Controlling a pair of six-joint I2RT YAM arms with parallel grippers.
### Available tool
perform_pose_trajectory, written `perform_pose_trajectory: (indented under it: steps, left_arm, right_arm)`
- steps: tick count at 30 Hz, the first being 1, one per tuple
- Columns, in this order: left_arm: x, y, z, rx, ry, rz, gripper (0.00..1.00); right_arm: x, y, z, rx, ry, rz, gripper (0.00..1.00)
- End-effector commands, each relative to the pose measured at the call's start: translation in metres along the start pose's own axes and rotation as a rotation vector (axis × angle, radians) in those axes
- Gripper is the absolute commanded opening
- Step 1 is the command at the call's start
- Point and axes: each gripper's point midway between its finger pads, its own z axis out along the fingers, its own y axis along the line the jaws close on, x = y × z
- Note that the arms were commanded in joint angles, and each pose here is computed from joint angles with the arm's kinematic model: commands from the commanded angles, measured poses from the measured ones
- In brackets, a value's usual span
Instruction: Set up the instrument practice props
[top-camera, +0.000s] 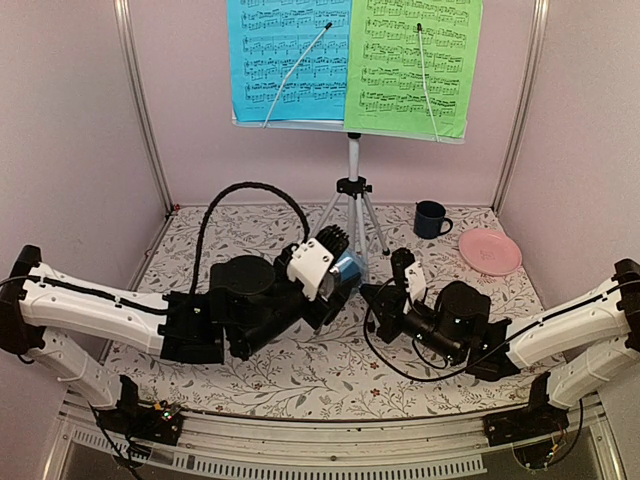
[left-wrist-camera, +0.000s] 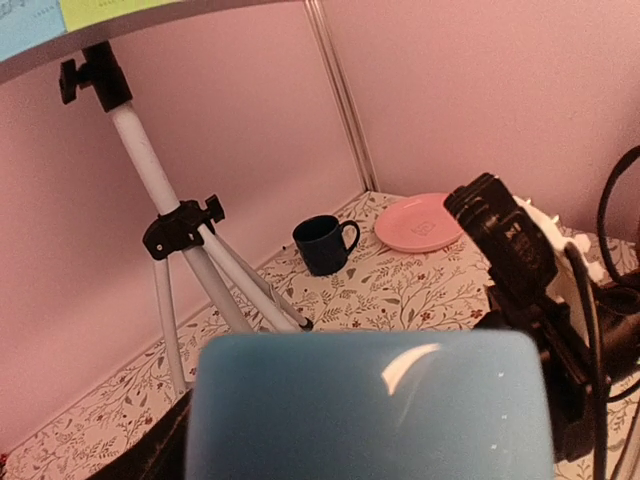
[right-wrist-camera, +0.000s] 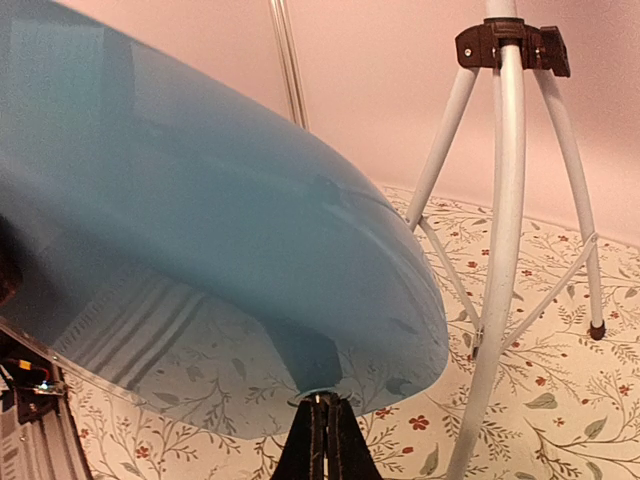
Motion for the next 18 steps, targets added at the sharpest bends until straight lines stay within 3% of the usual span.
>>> perform_pose_trajectory:
  steps: [1,6,10,16,18]
  left_arm:
    - [-0.045,-0.001,-0.023,0.086,-0.213,-0.116,0.0]
    - [-0.044,-0.001,-0.032,0.103,-0.282,-0.119,0.0]
    - [-0.035,-0.004,-0.03,0.105,-0.271,-0.112,0.0]
    - [-0.006,-0.001,0.002,0.127,-0.104,-0.178,0.0]
    - [0.008,-0.002,0.011,0.143,-0.054,-0.201,0.0]
  right_arm:
    - [-0.052,0.004,-0.007,-0.109,-0.145,0.249,0.0]
    - [-0.062,0.001,-0.01,-0.161,-0.165,0.407,0.0]
    - [-0.062,-0.002,-0.012,-0.201,-0.166,0.526,0.0]
    - [-0.039,0.014,-0.007,-0.271,-0.065,0.516,0.0]
    - [-0.024,0.018,-0.007,-0.286,-0.012,0.474,0.07]
